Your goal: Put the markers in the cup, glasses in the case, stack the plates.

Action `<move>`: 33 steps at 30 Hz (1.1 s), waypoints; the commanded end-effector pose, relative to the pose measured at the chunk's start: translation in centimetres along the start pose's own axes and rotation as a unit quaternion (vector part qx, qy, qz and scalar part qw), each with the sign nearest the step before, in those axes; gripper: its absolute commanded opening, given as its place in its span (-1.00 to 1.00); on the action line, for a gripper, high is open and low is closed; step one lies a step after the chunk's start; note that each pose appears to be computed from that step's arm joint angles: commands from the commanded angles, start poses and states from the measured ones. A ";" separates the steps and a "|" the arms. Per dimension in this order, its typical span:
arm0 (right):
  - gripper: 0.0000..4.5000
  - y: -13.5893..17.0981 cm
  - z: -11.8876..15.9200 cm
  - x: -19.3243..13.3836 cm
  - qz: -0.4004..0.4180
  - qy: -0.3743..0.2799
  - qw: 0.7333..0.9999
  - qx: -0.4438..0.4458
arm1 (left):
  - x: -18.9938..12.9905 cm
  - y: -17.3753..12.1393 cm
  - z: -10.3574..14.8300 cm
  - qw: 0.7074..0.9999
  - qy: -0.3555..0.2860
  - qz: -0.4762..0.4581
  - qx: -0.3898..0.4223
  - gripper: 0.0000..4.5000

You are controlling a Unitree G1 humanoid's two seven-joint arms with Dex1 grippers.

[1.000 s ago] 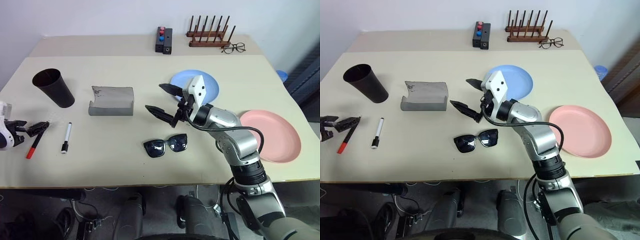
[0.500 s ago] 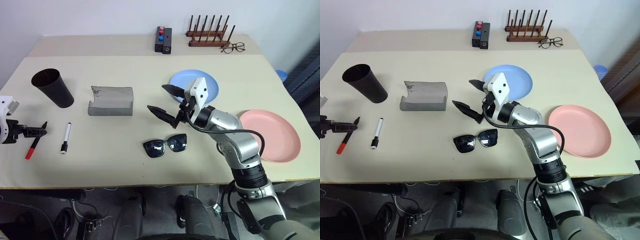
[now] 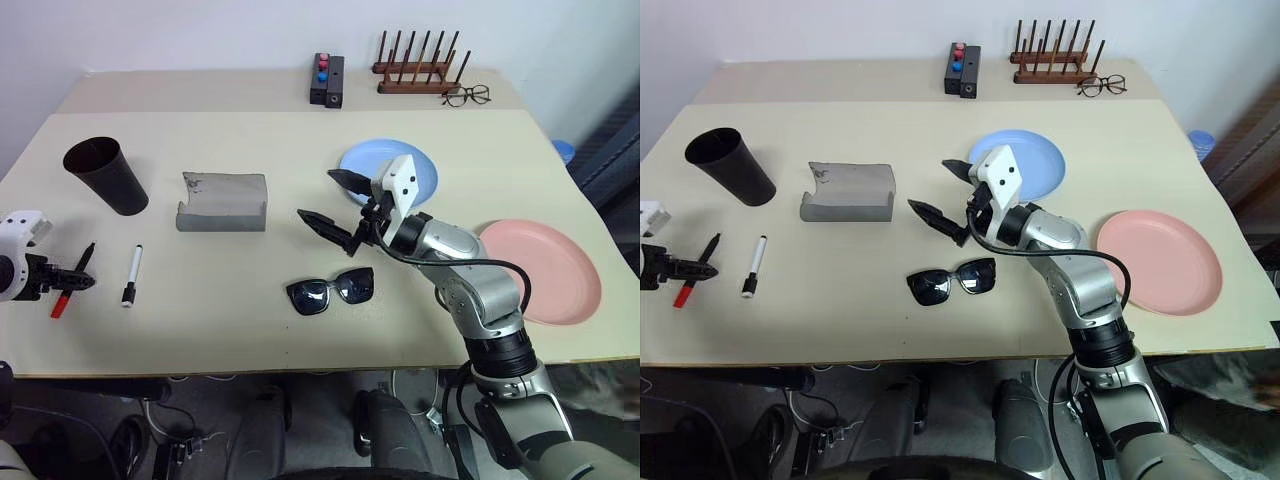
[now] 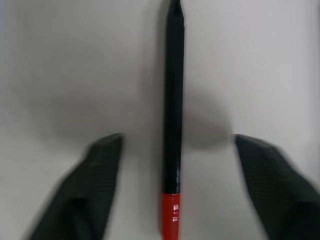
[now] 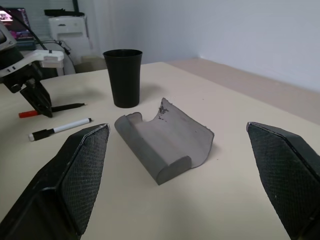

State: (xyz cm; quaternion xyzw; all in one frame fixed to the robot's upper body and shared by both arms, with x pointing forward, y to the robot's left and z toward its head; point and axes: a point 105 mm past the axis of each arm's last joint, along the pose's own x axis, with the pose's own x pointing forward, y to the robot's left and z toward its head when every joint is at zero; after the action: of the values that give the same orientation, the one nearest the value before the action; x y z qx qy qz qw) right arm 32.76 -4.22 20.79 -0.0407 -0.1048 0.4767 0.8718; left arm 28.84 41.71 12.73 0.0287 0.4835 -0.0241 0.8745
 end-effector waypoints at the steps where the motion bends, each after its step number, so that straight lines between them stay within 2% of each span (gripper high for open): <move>1: 1.00 0.0 2.1 -0.4 0.003 -0.032 0.999 -0.016 | 0.0 0.4 -0.3 1.000 0.004 0.010 0.001 -0.46; 3: 1.00 -0.1 2.0 -0.5 0.000 -0.031 0.999 -0.018 | 0.2 0.2 -0.3 1.000 0.005 0.007 0.002 -0.91; 4: 1.00 -0.2 2.0 -0.4 -0.001 -0.031 0.999 -0.020 | 0.2 0.1 -0.3 1.000 0.005 0.005 0.004 -0.96; 8: 1.00 -0.2 2.1 -0.1 -0.001 -0.035 0.999 -0.020 | -0.3 0.1 -0.2 1.000 -0.001 0.000 0.024 -0.96; 13: 1.00 -0.5 2.2 -0.5 -0.001 -0.037 0.999 -0.020 | -3.9 0.6 -0.4 0.999 -0.051 -0.002 0.010 -0.96; 16: 1.00 -0.7 2.0 -0.6 -0.001 -0.036 0.999 -0.019 | -5.1 0.2 -0.5 0.992 -0.123 -0.015 0.018 -0.96; 18: 1.00 -0.6 1.9 -0.4 0.005 -0.036 0.999 -0.019 | -6.1 -0.5 -0.3 0.979 -0.197 -0.038 0.044 -0.96; 21: 1.00 -0.6 2.0 0.0 0.017 -0.038 0.999 -0.019 | -7.7 -1.5 0.1 0.957 -0.270 -0.039 0.096 -0.96; 26: 1.00 -0.4 2.3 0.5 0.034 -0.044 0.998 -0.021 | -9.6 -2.4 1.4 0.916 -0.388 -0.026 0.101 -0.96; 28: 1.00 -0.3 2.4 0.6 0.038 -0.045 0.998 -0.022 | -10.6 -2.6 2.4 0.878 -0.467 -0.009 0.107 -0.96; 30: 1.00 -0.3 2.4 0.7 0.040 -0.045 0.998 -0.024 | -10.9 -2.9 2.7 0.865 -0.495 -0.031 0.079 -0.96; 33: 1.00 -0.4 2.4 0.6 0.040 -0.044 0.998 -0.026 | -11.8 -3.4 3.9 0.833 -0.543 -0.021 0.101 -0.96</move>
State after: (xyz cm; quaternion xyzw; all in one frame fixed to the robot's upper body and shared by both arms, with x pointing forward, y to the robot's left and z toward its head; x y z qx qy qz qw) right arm 33.24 -4.26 21.67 -0.0383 -0.1220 0.5050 0.8536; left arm 26.11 38.10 21.93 0.0542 -0.0185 -0.1141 0.9918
